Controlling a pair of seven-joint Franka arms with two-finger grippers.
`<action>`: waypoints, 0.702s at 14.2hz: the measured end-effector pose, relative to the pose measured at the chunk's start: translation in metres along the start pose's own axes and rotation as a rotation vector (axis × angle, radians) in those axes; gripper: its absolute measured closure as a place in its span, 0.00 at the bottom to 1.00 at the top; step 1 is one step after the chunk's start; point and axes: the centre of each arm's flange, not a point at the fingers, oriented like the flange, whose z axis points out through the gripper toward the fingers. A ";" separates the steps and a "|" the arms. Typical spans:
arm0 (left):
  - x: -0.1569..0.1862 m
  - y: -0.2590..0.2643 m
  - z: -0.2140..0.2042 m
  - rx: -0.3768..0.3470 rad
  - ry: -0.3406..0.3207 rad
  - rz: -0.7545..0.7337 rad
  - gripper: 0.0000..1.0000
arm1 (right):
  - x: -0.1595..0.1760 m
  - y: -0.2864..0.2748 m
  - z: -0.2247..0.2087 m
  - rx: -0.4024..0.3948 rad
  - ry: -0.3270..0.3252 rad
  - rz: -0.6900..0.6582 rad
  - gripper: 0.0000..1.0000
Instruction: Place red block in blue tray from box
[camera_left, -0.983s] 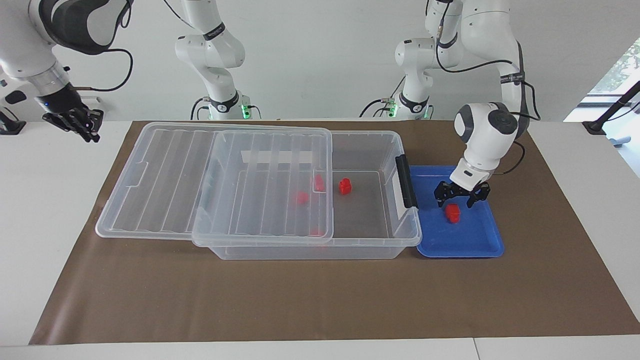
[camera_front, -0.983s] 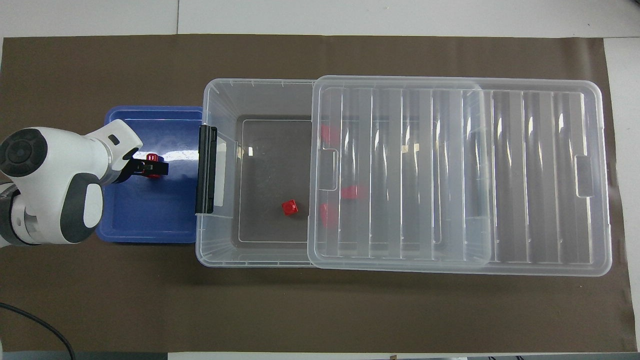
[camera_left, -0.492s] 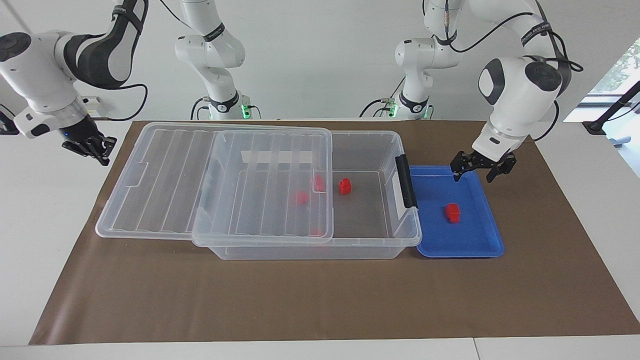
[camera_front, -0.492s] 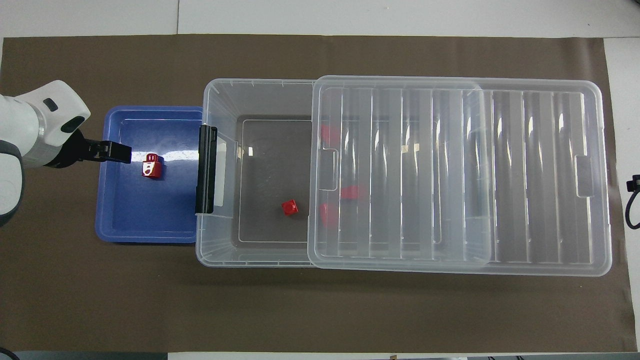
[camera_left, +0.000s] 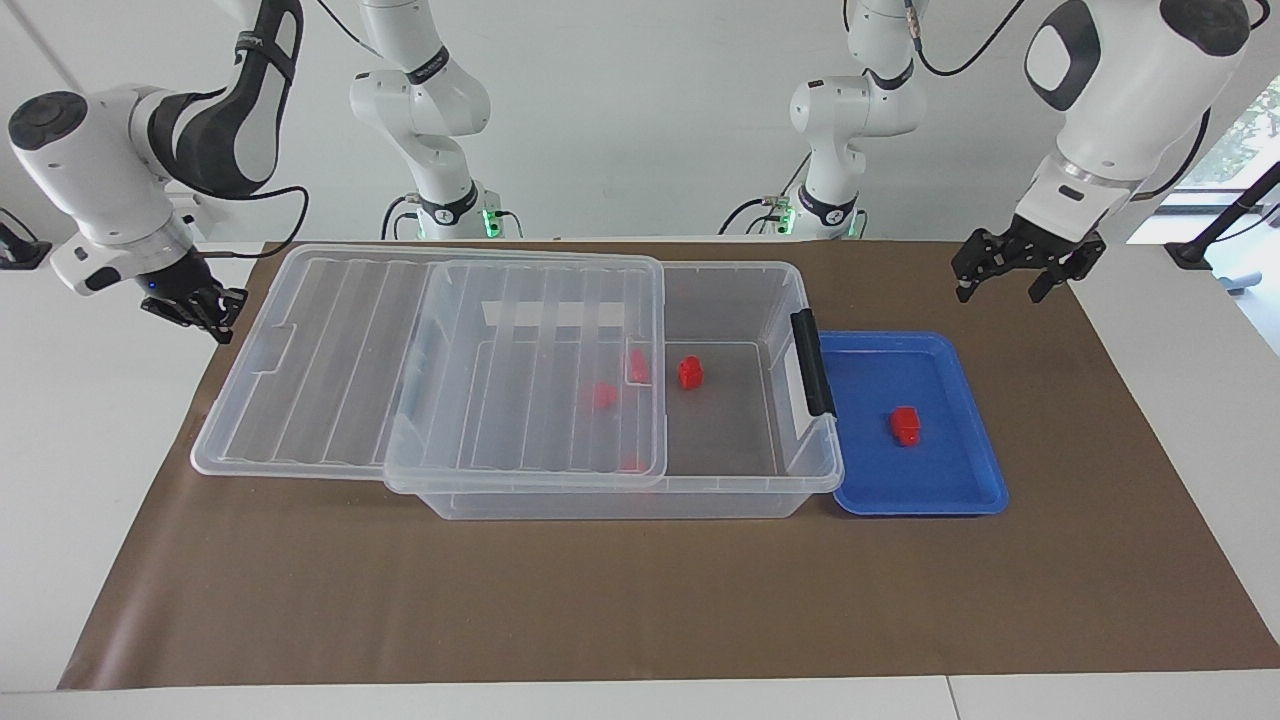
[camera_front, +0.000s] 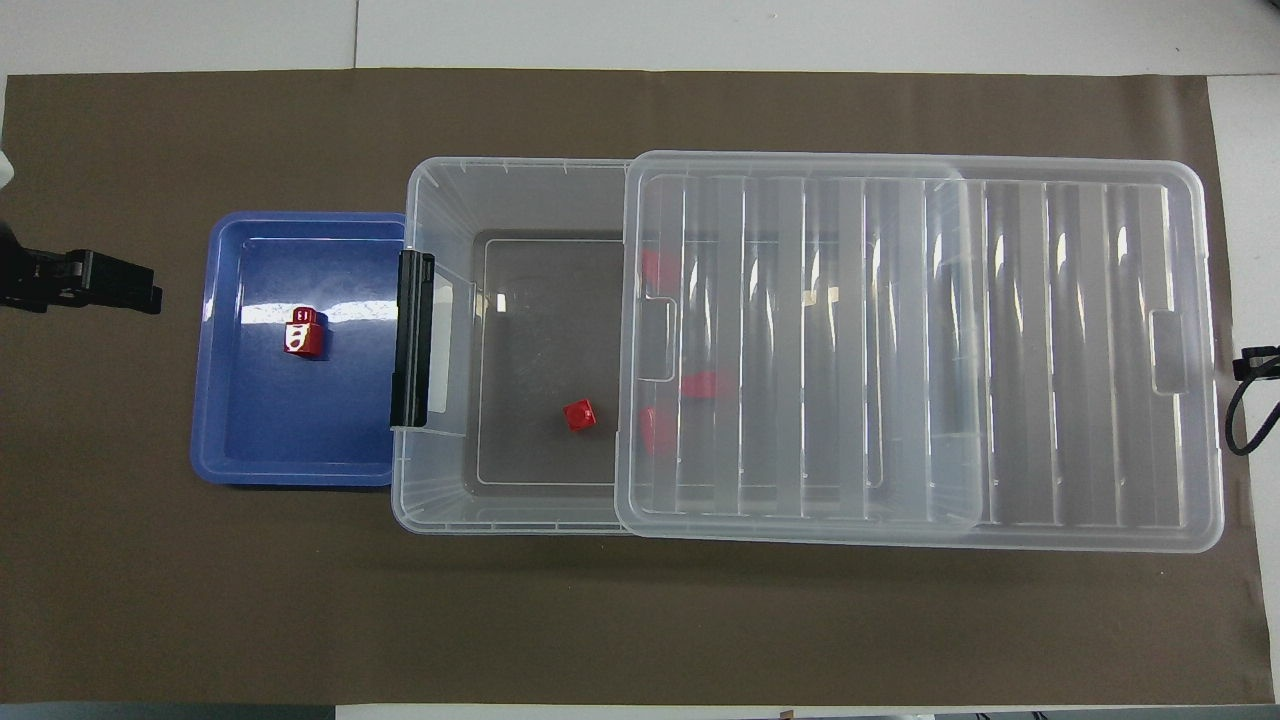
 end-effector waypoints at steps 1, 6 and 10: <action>-0.002 -0.004 -0.005 0.000 -0.004 -0.007 0.00 | 0.002 -0.005 0.000 0.000 0.000 0.008 0.99; -0.003 -0.022 -0.007 -0.001 -0.009 -0.040 0.00 | 0.010 -0.030 -0.001 -0.002 0.000 0.019 0.99; -0.003 -0.018 -0.006 -0.001 -0.012 -0.032 0.00 | 0.013 -0.040 -0.001 -0.003 0.001 0.037 0.99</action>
